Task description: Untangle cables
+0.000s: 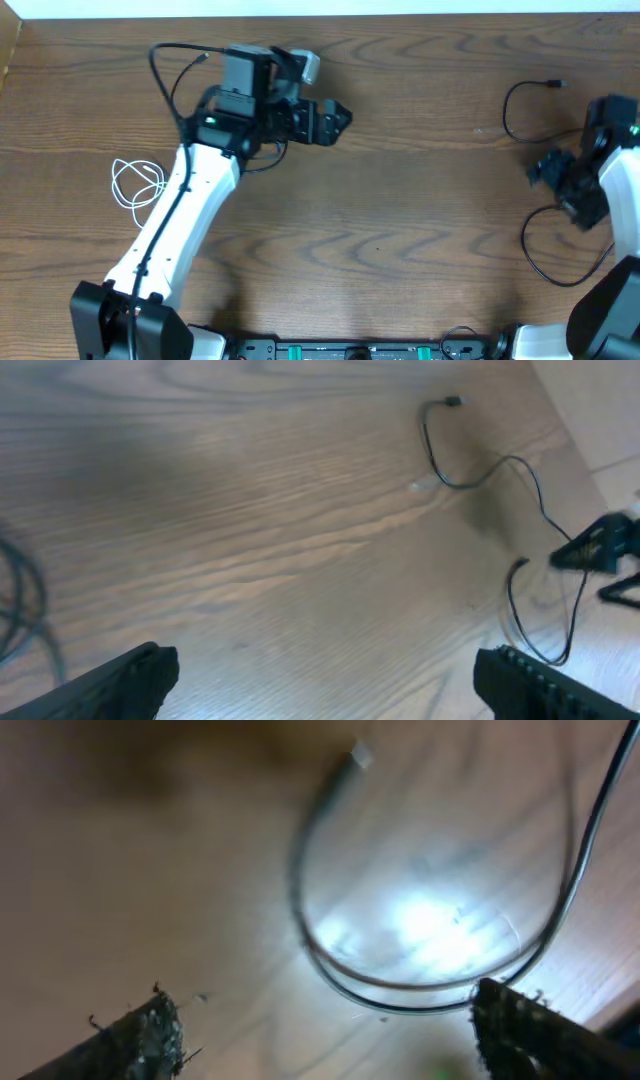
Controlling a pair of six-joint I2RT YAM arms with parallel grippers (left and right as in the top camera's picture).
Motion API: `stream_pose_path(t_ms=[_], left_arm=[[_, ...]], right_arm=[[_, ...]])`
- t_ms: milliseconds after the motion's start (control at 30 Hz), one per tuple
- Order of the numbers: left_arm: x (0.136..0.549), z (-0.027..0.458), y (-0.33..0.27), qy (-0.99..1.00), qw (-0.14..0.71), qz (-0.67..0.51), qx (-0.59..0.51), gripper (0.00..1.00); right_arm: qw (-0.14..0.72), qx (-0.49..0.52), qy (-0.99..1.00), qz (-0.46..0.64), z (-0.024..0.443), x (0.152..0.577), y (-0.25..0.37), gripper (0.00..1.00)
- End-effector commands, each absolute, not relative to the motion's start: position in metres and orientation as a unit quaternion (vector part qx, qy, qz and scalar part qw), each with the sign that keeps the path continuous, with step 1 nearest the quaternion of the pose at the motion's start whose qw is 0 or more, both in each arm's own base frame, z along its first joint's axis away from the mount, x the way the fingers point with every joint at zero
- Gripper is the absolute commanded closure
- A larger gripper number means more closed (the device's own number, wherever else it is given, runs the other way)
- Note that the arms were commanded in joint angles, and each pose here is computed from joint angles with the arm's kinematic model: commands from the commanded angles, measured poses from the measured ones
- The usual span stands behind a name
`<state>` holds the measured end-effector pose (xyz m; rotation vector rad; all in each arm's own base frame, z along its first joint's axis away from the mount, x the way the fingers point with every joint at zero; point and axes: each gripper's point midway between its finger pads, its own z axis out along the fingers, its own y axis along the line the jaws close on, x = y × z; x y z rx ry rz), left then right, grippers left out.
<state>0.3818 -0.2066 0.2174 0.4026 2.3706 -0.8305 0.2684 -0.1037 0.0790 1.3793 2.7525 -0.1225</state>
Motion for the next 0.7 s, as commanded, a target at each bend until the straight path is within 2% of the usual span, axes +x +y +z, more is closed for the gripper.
stream_pose_path(t_ms=[0,67,167,233,333,367,467,600,667], left_arm=[[0.385,0.212,-0.206,0.900,0.296,-0.286,0.144,0.01],[0.384,0.212,-0.207,0.900,0.295,-0.287,0.145,0.01],[0.384,0.211,-0.207,0.900,0.294,-0.286,0.145,0.01],[0.382,0.210,-0.206,0.902,0.290,-0.286,0.145,0.01],[0.382,0.210,-0.206,0.902,0.290,-0.286,0.145,0.01],[0.382,0.210,-0.206,0.902,0.290,-0.286,0.145,0.01],[0.382,0.210,-0.206,0.902,0.290,-0.286,0.145,0.01],[0.382,0.210,-0.206,0.902,0.290,-0.286,0.145,0.01],[0.382,0.210,-0.206,0.902,0.290,-0.286,0.145,0.01]], right_arm=[[0.005,0.420,0.906,-0.054,0.055,0.246,-0.102,0.15],[0.011,0.388,0.920,-0.050,0.044,0.248,-0.099,0.20],[0.022,0.380,0.923,-0.048,0.028,0.247,-0.098,0.39],[0.023,0.394,0.917,-0.051,0.018,0.242,-0.098,0.46],[0.035,0.396,0.917,-0.036,0.001,0.241,-0.092,0.47],[0.039,0.397,0.917,-0.031,-0.004,0.241,-0.091,0.51],[0.056,0.396,0.916,-0.019,-0.017,0.241,-0.087,0.68],[0.086,0.393,0.915,0.019,-0.030,0.249,-0.077,0.99],[0.109,0.389,0.914,0.040,-0.029,0.260,-0.074,0.99]])
